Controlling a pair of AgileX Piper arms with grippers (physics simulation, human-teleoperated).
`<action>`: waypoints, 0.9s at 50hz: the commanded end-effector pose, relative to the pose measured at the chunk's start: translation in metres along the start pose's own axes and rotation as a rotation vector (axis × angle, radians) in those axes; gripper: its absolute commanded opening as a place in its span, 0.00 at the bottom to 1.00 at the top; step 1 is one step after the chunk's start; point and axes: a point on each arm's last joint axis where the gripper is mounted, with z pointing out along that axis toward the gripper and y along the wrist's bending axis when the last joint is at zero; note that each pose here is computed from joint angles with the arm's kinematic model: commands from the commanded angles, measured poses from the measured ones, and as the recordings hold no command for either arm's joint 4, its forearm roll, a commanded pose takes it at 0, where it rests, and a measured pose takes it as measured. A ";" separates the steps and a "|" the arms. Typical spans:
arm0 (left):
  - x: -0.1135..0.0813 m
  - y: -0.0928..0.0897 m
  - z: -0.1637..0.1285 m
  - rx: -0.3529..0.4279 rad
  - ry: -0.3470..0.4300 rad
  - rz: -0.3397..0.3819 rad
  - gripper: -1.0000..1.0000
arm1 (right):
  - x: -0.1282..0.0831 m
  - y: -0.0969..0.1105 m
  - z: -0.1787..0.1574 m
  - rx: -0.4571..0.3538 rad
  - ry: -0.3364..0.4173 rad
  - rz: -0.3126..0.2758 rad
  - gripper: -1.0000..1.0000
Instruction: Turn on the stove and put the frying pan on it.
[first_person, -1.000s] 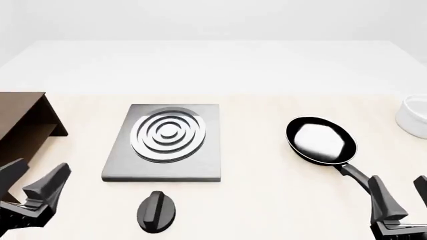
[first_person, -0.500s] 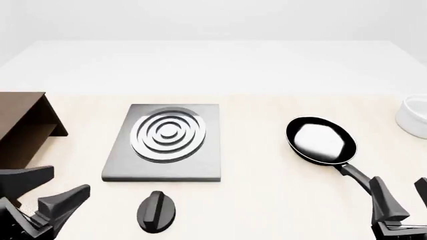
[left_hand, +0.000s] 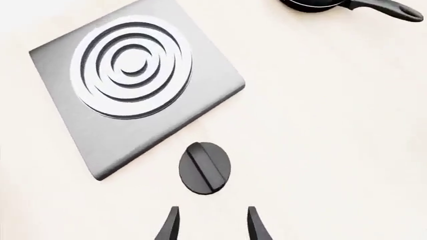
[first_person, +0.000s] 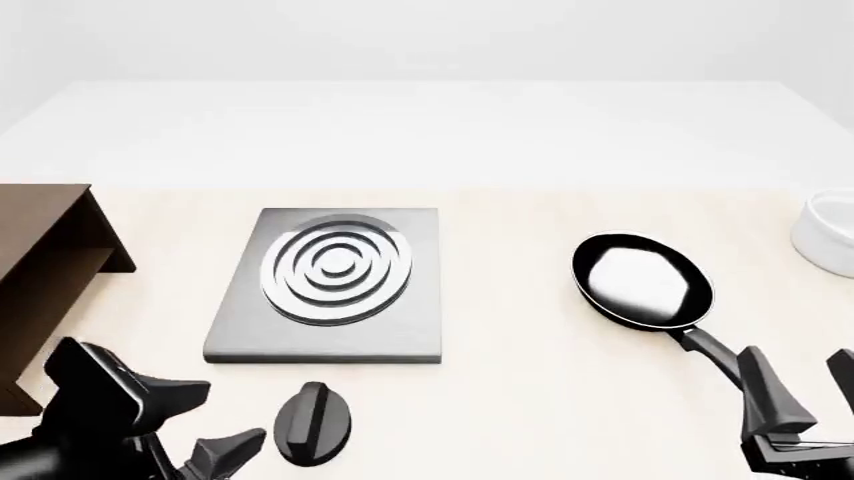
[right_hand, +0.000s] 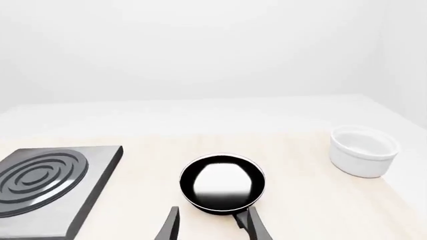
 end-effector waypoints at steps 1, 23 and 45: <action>0.014 -0.009 0.037 0.051 0.069 0.017 1.00 | 0.000 0.000 0.000 0.000 0.000 -0.002 1.00; 0.030 -0.014 0.067 0.069 0.118 0.011 1.00 | 0.001 0.000 -0.003 0.001 0.000 0.000 1.00; 0.041 -0.013 0.088 0.056 0.155 0.006 1.00 | 0.001 0.000 -0.003 0.001 0.001 0.001 1.00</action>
